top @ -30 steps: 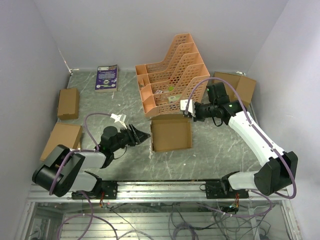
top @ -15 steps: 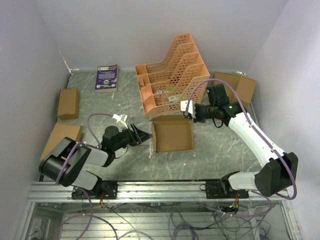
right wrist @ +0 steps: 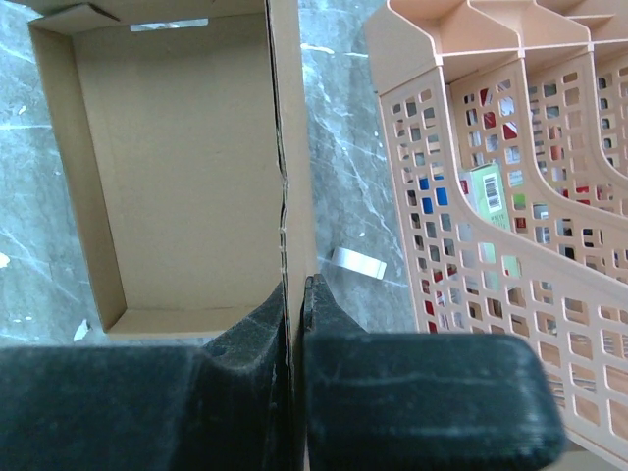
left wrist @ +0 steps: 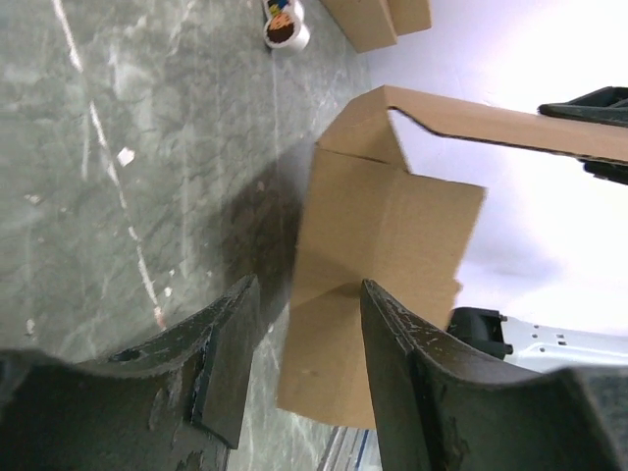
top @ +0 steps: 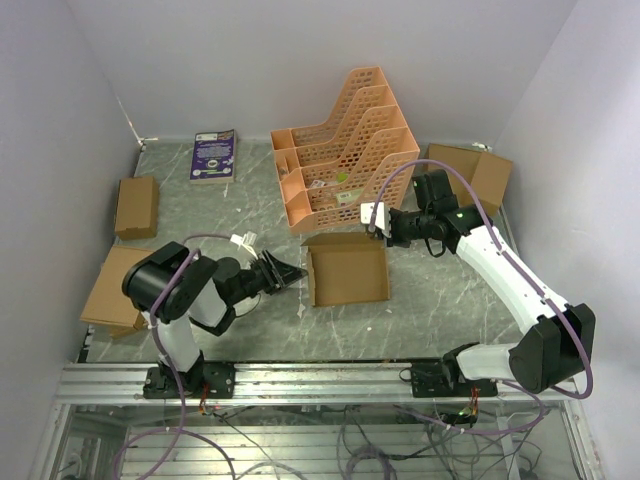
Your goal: Fold the paper box
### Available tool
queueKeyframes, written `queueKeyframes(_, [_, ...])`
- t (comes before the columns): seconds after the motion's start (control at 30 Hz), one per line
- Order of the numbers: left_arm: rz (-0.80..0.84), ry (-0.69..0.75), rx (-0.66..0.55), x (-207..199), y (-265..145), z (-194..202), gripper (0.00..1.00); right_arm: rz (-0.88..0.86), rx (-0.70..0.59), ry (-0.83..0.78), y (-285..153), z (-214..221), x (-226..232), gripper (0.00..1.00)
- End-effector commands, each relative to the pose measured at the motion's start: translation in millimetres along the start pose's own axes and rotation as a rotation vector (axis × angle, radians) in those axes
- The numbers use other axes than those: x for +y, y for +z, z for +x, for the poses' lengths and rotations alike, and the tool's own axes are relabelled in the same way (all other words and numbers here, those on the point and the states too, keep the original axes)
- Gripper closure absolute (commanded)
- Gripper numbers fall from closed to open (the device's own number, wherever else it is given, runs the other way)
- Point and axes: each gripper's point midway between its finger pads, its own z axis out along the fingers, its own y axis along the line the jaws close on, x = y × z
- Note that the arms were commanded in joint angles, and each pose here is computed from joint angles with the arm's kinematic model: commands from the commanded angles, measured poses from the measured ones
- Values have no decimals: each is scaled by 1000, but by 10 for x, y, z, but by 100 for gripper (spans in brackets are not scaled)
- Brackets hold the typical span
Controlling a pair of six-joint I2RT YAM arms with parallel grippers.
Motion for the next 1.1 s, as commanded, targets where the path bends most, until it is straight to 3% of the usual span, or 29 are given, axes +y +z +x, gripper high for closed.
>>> queueKeyframes(0.0, [137,37,-37,-261,5,-57,43,-2,-25,-2,14,-62,13,100])
queueKeyframes(0.13, [152,45,-33,-266,0,-27,36,-6,-16,2,31,-41,14,100])
queueKeyframes(0.37, [187,88,-25,-378,-8,5,36,-5,-5,17,58,-13,7,100])
queueKeyframes(0.77, [232,103,-43,-554,-45,-34,46,2,21,29,80,58,13,100])
queueKeyframes(1.07, [208,88,-21,-474,34,70,38,-5,12,37,95,27,43,100])
